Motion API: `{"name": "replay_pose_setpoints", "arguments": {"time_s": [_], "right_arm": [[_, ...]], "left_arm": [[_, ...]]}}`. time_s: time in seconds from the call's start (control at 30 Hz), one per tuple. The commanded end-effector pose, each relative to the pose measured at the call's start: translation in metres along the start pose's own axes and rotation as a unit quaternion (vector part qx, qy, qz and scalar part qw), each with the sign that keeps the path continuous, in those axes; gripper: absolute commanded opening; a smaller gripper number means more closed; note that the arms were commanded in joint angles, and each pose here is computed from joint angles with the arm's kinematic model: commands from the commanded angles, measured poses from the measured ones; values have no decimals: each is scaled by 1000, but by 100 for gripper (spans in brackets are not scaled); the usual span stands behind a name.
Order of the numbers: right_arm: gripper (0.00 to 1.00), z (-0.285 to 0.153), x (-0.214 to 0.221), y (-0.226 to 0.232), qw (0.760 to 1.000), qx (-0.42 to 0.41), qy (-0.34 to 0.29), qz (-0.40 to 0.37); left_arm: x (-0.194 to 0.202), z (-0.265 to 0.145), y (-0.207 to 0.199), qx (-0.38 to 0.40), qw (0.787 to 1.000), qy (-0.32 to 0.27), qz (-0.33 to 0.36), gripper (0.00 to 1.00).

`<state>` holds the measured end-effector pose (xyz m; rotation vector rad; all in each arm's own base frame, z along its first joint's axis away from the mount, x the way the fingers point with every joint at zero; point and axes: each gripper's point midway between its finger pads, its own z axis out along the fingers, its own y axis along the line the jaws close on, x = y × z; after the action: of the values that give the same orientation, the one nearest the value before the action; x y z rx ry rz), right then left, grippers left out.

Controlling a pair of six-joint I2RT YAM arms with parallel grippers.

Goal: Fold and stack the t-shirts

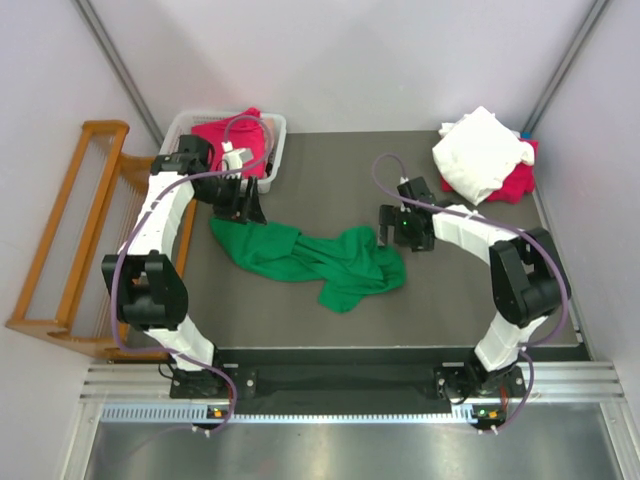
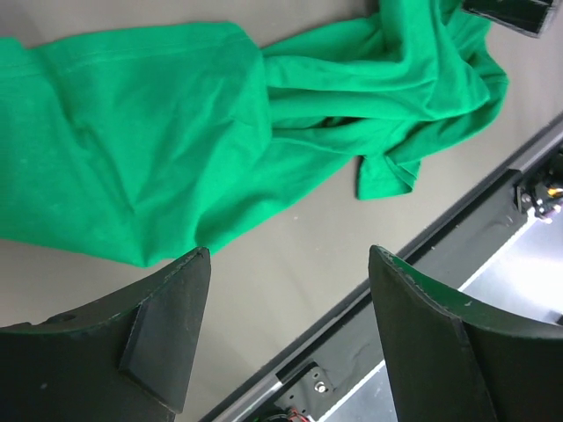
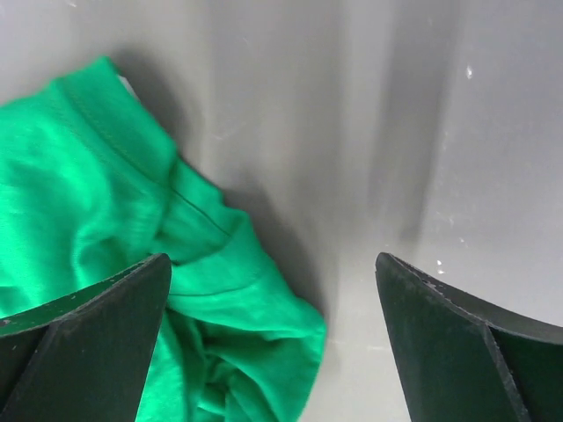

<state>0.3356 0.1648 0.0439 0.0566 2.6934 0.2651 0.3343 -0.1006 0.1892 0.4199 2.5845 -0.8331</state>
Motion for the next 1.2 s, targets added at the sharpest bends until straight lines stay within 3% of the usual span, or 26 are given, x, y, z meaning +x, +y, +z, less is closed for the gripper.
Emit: {"name": "replay_pose_setpoints", "arguments": {"time_s": [0.0,0.2,0.33,0.57,0.67,0.87,1.03,1.1,1.17], "right_arm": [[97,0,-27,27,998,-44,-35,-12],[72,3,-23,28,998,-48,-29,-9],[37,5,-19,26,999,-45,-25,-8],[1,2,-11,25,999,-50,-19,-3],[0,-14,-19,26,998,-48,-36,-5],[0,-70,-70,20,991,-15,-132,-7],[0,-86,-70,17,989,-12,-145,-7],[0,-85,-67,7,988,9,-153,-3],[0,-102,-83,-11,978,58,-200,6]], "left_arm": [[-10,-3,7,-15,999,-23,22,77],[-12,-2,11,-25,999,-24,25,76],[-12,0,15,-32,999,-22,24,76],[-15,0,22,-49,998,-26,28,75],[-19,-1,26,-60,997,-30,28,75],[-21,1,28,-61,997,-29,21,75],[-21,-2,27,-65,997,-34,25,74],[-21,-2,27,-65,997,-33,26,74],[-21,-2,27,-64,997,-34,27,74]]}}
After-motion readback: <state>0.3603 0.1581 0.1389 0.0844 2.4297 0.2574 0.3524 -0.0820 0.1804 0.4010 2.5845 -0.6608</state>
